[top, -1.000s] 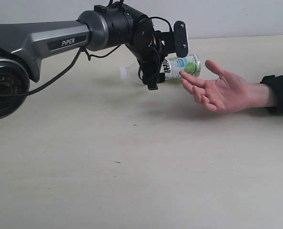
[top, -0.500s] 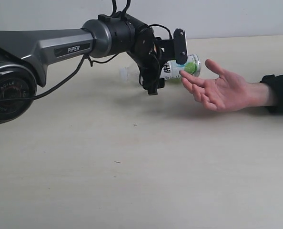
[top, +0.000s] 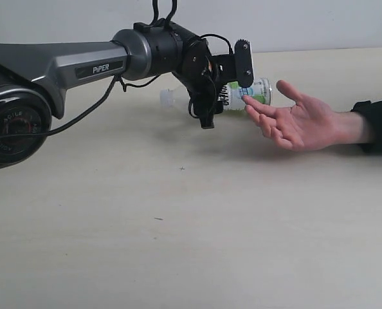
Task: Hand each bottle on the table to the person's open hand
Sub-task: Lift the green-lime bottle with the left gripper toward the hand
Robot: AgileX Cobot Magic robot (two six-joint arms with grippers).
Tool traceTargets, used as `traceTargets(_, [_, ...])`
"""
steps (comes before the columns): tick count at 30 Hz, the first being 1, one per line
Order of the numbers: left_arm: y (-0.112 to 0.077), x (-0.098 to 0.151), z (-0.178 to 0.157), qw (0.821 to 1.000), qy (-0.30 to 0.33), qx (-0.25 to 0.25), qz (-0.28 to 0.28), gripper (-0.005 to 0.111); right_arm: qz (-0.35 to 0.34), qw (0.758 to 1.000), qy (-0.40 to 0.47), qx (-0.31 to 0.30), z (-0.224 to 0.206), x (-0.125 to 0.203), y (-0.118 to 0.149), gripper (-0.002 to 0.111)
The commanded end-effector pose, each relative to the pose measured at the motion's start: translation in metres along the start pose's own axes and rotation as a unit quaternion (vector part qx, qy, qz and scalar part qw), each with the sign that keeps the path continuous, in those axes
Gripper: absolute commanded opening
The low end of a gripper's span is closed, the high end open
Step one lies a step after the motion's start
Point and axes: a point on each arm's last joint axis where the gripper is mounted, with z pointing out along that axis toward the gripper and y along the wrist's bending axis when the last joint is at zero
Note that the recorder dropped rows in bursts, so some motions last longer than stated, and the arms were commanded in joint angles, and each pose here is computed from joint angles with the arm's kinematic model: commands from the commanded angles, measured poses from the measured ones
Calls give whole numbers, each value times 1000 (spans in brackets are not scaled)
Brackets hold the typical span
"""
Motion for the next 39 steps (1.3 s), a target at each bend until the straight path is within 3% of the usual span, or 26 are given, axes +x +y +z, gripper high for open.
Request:
traceTargets(1, [2,-4,-3,1000,-6,-6,-10,24,1,1000,-1,-2,0,2,0,0])
traceTargets(3, [3,-4,-4,1000,-6,-7,-10,5,1,1000,-1,-2,0,2,0,0])
traceTargets(4, [4,-5,-6,1000,-8,-9,-10,0,1,1000,-1,-2,0,2,0,0])
traceTargets(12, [31,-19,-51,995,-37,-48,-75,0,1,1000,-1,-2,0,2,0,0])
traceTargets(20, [50,-36,-111,994,-49,-62,-75,0,1,1000,-1,-2,0,2,0,0])
traceTargets(26, [38,-48,-136,999,-21,-23,34,0,1,1000,-1,-2,0,2,0,0])
traceTargets(29, [32,-58,-148,998,-23,-14,58,0,1,1000,-1,-2,0,2,0,0])
traceTargets(33, [17,-74,-158,990,-17,2,138,0,1,1000,-1,-2,0,2,0,0])
traceTargets(39, [-9,-95,-163,976,-5,27,214,0,1,1000,-1,-2,0,2,0,0])
